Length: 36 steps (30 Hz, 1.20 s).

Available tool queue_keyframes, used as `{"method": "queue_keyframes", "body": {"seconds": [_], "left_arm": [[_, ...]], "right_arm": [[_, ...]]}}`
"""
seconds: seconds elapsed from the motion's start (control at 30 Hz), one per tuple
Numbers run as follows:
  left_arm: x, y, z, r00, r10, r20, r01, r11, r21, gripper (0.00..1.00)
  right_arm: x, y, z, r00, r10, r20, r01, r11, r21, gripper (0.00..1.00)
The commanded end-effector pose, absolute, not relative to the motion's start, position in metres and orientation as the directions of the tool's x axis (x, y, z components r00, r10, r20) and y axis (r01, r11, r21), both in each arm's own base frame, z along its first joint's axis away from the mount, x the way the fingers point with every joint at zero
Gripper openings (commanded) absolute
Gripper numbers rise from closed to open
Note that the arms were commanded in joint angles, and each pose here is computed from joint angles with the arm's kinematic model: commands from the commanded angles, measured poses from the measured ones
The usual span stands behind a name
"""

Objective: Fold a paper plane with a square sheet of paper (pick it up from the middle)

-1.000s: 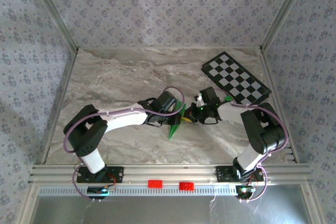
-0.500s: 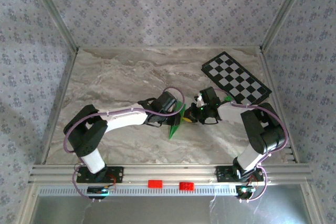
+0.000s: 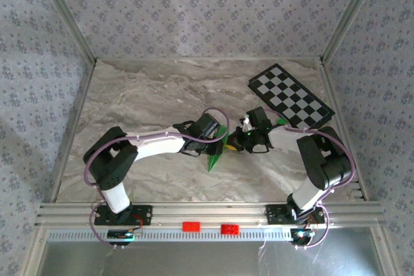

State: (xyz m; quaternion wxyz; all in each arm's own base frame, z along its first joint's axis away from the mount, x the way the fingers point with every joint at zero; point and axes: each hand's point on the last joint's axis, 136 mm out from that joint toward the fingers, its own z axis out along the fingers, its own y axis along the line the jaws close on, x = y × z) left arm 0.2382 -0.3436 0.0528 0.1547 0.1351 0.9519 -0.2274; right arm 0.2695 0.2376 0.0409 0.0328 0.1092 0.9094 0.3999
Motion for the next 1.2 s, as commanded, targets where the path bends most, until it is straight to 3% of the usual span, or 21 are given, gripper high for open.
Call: {"method": "queue_keyframes", "body": {"seconds": [0.0, 0.53, 0.77, 1.17], "left_arm": [[0.236, -0.348, 0.051, -0.914, 0.214, -0.344, 0.345, 0.856, -0.385, 0.39], [0.234, -0.353, 0.045, -0.916, 0.231, -0.329, 0.355, 0.850, -0.389, 0.36], [0.235, -0.349, 0.039, -0.918, 0.238, -0.316, 0.349, 0.865, -0.361, 0.27], [0.233, -0.350, 0.032, -0.921, 0.254, -0.294, 0.351, 0.869, -0.349, 0.21]], "right_arm": [[0.271, 0.236, 0.043, -0.976, 0.217, 0.025, 0.167, 0.663, 0.730, 0.03], [0.271, 0.235, 0.041, -0.975, 0.220, 0.031, 0.173, 0.664, 0.727, 0.03], [0.272, 0.236, 0.043, -0.976, 0.218, 0.029, 0.169, 0.659, 0.733, 0.04], [0.271, 0.235, 0.042, -0.975, 0.220, 0.032, 0.172, 0.654, 0.737, 0.07]]}}
